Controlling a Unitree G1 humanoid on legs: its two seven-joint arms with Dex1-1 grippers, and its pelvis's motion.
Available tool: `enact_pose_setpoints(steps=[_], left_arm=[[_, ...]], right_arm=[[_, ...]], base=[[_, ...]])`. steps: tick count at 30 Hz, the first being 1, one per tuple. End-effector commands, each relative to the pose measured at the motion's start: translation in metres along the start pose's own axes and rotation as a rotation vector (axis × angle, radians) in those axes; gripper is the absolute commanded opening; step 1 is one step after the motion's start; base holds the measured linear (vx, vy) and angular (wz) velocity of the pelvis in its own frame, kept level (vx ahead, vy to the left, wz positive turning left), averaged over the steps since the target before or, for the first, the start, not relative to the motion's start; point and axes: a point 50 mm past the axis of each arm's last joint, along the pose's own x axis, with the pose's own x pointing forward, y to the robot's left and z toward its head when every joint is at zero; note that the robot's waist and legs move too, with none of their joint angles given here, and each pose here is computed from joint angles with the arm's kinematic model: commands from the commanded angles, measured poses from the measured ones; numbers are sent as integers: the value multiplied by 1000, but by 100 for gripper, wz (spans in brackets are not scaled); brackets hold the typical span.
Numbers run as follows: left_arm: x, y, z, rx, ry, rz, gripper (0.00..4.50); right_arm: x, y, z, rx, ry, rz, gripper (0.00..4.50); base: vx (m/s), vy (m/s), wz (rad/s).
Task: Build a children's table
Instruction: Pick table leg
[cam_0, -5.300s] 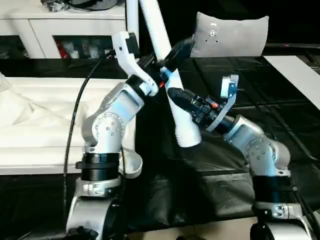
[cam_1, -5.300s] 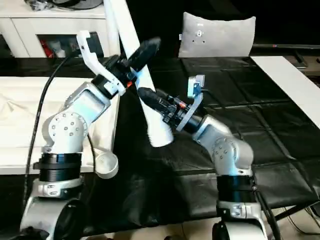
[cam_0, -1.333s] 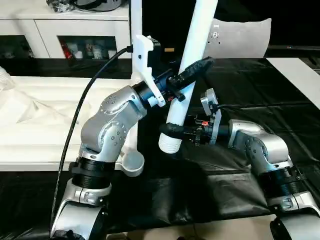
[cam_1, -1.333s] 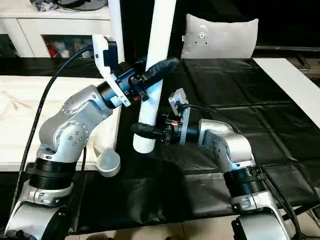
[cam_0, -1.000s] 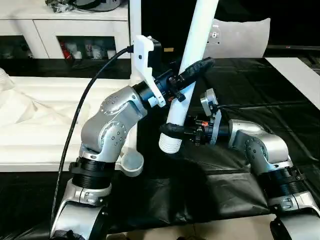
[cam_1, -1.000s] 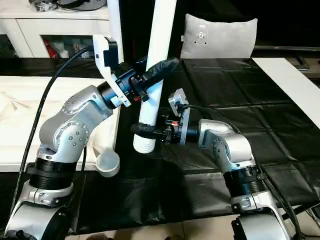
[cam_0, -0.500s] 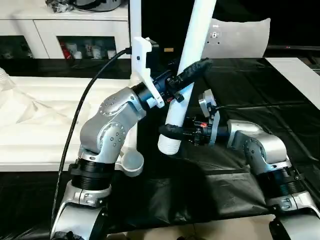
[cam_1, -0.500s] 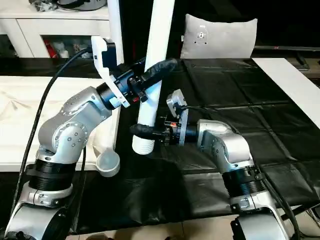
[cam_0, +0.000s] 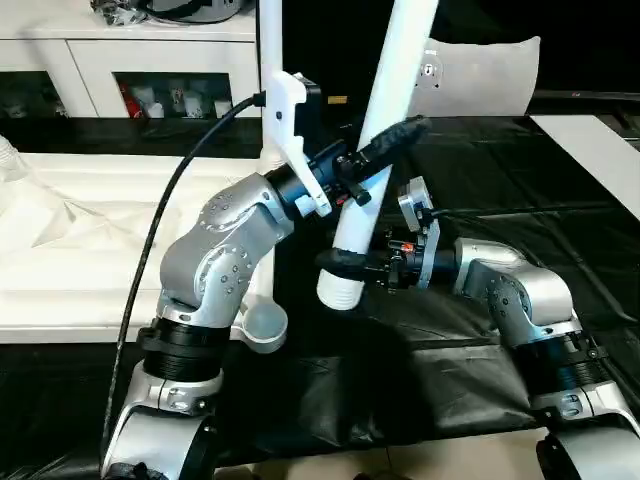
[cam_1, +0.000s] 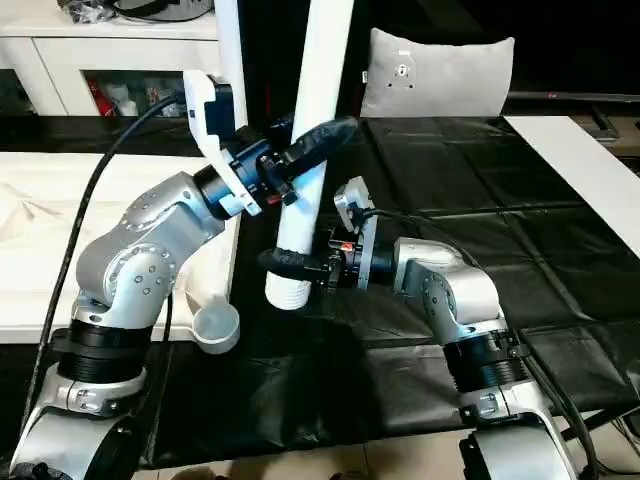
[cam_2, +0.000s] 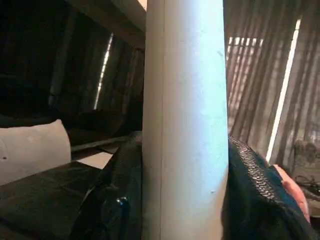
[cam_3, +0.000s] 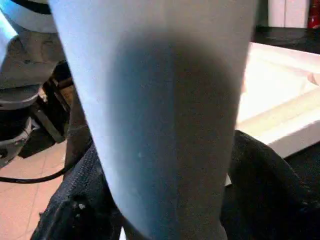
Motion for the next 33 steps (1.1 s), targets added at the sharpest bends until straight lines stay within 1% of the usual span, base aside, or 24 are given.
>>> enact_pose_setpoints(steps=[1,8,9,11,13,14,15,27,29,30,33], left_arm=[[5,-8,4,5,-12,-48,174],[4,-6,4,17,-8,-41,174],[4,-6,4,17,-8,-41,174],[4,-6,4,19,-7,-41,174],[4,-6,4,20,-7,-41,174],[4,-6,4,22,-7,-41,174],[4,-6,4,23,-6,-40,174],[4,-5,4,29,-5,-43,174],[4,-5,4,30,-5,-43,174],[4,-5,4,30,-5,-43,174],[4,-5,4,30,-5,-43,174]], right_arm=[[-1,2,5,-12,-12,18,323],[-2,2,3,-7,-2,20,323],[-2,2,3,-7,-1,19,294],[-2,2,2,-7,4,15,287],[-2,2,1,-6,5,13,261],[-2,1,1,-6,6,10,261],[-2,1,0,-6,8,8,244],[-6,1,-1,-8,12,-4,243],[-7,2,-2,13,8,1,243],[-7,2,-2,19,6,4,272],[-8,1,0,29,-11,-3,282]], base=[[0,0,0],[0,0,0],[0,0,0],[0,0,0],[0,0,0],[0,0,0],[0,0,0],[0,0,0],[0,0,0],[0,0,0],[0,0,0]])
